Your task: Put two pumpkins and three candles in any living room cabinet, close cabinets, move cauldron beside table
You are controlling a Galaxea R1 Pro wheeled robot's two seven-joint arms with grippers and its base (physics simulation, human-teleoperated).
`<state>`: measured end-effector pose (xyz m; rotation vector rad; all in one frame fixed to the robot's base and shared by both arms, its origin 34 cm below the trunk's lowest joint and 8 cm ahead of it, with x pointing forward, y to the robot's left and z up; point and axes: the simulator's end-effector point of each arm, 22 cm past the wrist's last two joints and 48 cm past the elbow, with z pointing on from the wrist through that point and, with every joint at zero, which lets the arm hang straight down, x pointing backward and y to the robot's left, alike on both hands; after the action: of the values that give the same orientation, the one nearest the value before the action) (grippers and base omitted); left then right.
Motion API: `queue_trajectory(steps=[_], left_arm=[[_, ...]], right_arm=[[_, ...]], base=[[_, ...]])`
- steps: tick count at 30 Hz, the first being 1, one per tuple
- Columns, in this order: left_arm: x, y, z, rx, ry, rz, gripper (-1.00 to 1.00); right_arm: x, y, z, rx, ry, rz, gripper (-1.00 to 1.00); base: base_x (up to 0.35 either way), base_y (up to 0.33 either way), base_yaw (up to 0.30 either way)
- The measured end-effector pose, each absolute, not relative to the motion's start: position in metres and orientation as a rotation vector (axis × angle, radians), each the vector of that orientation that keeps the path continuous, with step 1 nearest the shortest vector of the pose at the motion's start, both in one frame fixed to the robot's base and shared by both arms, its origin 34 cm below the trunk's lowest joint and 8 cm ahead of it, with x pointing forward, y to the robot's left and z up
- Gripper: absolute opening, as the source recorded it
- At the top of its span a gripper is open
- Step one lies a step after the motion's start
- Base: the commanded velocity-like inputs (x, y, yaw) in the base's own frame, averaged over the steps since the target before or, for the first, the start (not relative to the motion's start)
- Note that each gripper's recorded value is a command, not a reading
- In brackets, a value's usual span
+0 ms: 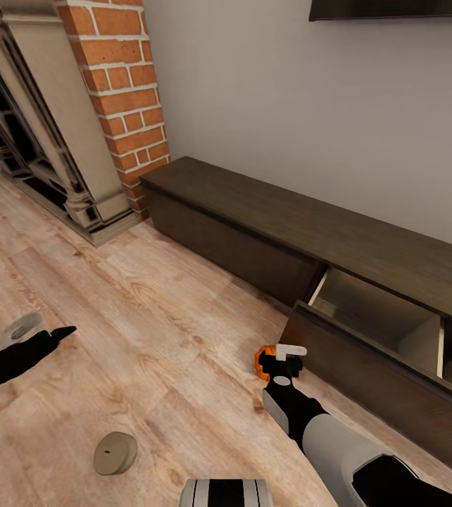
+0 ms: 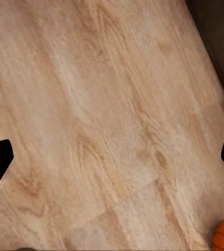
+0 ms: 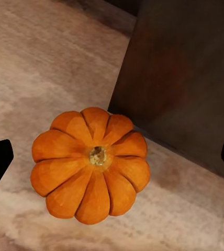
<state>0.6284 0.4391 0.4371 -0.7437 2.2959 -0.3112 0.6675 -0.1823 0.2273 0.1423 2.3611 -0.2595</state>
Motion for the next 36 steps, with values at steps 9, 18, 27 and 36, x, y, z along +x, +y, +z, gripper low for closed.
queue_trajectory(steps=[9,18,27,36], left_arm=[[0.726,0.460,0.476,-0.775,2.301,-0.073,1.00],[0.806,0.437,0.443,-0.896,2.578,-0.124,1.00],[0.828,0.445,0.478,-0.861,2.519,-0.126,1.00],[0.828,0.450,0.456,-0.871,2.539,-0.104,1.00]], right_arm=[[0.668,-0.182,0.228,0.143,2.360,-0.259,1.00],[0.668,-0.182,0.227,0.144,2.361,-0.256,1.00],[0.668,-0.182,0.228,0.144,2.360,-0.255,1.00],[0.659,-0.182,0.208,0.141,2.392,-0.260,1.00]], base=[[0.000,0.000,0.000],[0.000,0.000,0.000],[0.000,0.000,0.000],[0.000,0.000,0.000]])
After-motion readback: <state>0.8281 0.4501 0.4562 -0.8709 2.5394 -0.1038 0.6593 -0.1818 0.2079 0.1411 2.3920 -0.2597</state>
